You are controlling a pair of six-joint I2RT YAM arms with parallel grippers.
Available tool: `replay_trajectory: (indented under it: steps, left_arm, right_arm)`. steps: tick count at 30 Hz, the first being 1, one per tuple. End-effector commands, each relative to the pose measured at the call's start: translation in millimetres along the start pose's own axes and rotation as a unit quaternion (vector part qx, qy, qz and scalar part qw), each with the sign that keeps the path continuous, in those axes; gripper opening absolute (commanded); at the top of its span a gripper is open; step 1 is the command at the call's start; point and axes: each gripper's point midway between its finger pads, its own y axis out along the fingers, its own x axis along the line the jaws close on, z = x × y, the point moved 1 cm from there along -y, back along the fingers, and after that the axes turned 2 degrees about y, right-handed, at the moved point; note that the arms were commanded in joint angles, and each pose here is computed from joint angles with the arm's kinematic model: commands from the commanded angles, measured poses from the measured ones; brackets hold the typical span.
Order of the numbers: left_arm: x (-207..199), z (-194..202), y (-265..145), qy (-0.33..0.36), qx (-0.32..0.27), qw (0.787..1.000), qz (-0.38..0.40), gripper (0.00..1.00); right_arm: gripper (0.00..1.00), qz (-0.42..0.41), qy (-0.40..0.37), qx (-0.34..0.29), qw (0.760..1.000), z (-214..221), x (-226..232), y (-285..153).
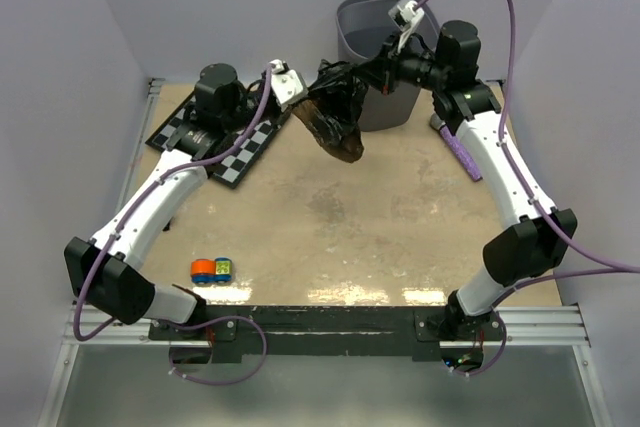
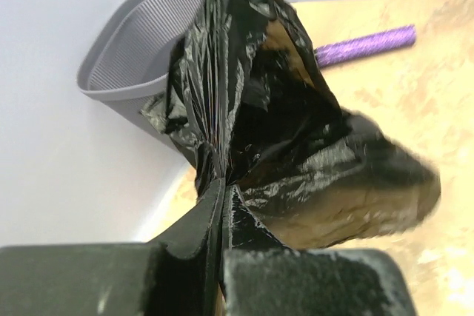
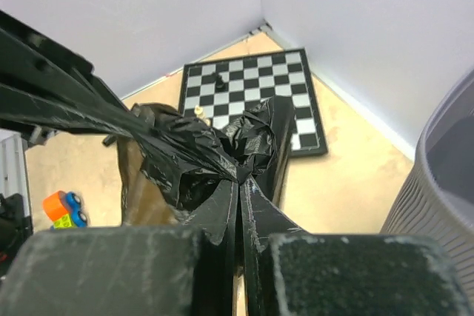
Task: Put the trash bags into the trash bin
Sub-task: Unfold the trash bag at the center of the board.
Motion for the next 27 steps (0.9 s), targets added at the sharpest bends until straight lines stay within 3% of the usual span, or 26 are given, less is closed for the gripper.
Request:
replay_trajectory:
  steps: [1, 3, 7, 10, 18, 27]
  left_arm:
    - [14, 10, -24, 0.070, 0.046, 0.996, -0.029, 0.00]
    - [15, 8, -24, 0.078, 0.044, 0.996, -0.028, 0.03]
    - [10, -25, -27, 0.093, -0.007, 0.996, -0.002, 0.43]
    - [8, -54, -28, 0.088, -0.054, 0.995, 0.009, 0.57]
    - [19, -91, -9, 0.117, -0.097, 0.988, 0.005, 0.59]
    - [7, -43, 29, 0.220, -0.034, 0.974, 0.049, 0.57]
  right_arm:
    - [0.00, 0.073, -0.079, -0.043, 0.993, -48, -29, -23]
    - [0.00, 0.064, -0.075, -0.044, 0.994, -48, -26, -23]
    - [0.00, 0.057, -0.071, -0.040, 0.995, -43, -22, -23]
    - [0.00, 0.054, -0.055, -0.039, 0.996, -40, -18, -22]
    - [0.00, 0.034, -0.064, -0.038, 0.997, -40, -4, -16]
    - [0.00, 0.000, -0.068, -0.043, 0.997, -46, 19, -9]
